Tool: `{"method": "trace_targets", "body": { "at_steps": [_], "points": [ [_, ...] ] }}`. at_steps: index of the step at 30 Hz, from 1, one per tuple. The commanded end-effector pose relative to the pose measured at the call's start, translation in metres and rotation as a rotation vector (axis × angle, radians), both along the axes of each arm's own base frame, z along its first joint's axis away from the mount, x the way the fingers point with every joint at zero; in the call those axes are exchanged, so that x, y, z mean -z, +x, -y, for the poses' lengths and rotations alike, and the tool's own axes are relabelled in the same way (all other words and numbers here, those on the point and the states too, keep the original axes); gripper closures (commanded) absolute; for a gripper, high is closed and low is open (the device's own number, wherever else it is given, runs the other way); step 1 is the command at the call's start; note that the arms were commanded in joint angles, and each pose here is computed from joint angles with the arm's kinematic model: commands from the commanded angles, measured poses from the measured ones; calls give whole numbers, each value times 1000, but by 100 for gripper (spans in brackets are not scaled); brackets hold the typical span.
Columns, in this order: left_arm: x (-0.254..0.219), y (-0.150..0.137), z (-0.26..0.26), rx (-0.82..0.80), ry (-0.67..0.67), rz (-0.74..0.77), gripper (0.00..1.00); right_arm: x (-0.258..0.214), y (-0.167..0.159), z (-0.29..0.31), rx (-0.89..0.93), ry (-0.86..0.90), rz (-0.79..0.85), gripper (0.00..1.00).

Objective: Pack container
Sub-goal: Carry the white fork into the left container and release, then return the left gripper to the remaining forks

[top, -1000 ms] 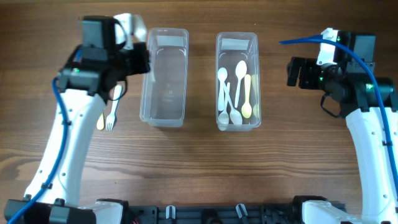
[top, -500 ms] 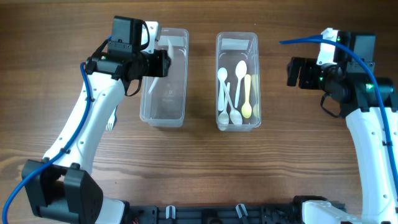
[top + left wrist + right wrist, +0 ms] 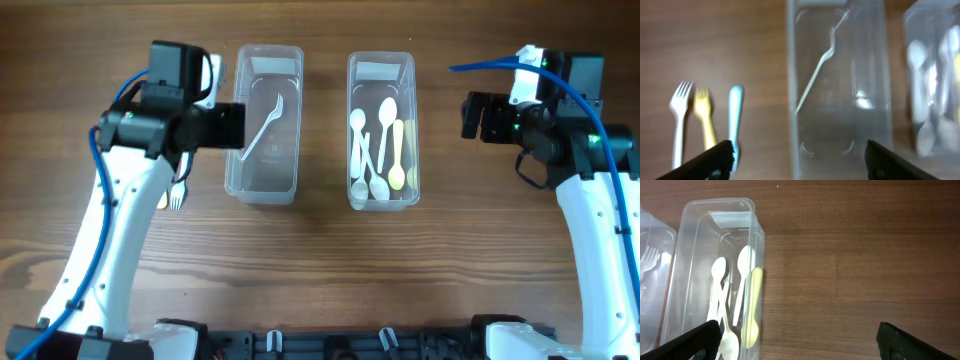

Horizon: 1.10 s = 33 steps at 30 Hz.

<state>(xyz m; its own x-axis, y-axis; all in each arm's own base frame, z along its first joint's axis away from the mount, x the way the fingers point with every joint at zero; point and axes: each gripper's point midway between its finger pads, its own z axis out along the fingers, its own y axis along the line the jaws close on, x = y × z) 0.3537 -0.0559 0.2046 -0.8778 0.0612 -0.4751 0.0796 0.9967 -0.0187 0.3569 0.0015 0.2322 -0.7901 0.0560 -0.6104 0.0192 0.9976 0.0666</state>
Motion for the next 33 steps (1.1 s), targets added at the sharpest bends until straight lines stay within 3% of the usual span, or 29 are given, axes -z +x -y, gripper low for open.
{"method": "trace_targets", "body": {
  "at_steps": [1, 6, 11, 17, 23, 27, 33],
  "points": [
    [17, -15, -25, -51, 60, -84, 19, -3, 4, 3, 0, -19, 9, 0],
    [59, -29, -53, -131, 62, -167, 19, -3, 4, 3, 0, -18, 9, 0],
    [83, -30, -78, -206, 56, -168, 25, -3, 4, 3, 0, -18, 9, 0],
    [109, -38, -91, -249, 53, -182, 22, -3, 4, 3, 0, -19, 9, 0],
    [113, -32, -92, -249, 52, -158, 15, -3, 4, 3, 1, -18, 9, 0],
    [119, -30, -92, -249, 53, -169, 20, -3, 4, 3, 0, -18, 9, 0],
    [149, -20, -94, -249, 61, -218, 20, -3, 4, 3, 0, -18, 9, 0]
  ]
}}
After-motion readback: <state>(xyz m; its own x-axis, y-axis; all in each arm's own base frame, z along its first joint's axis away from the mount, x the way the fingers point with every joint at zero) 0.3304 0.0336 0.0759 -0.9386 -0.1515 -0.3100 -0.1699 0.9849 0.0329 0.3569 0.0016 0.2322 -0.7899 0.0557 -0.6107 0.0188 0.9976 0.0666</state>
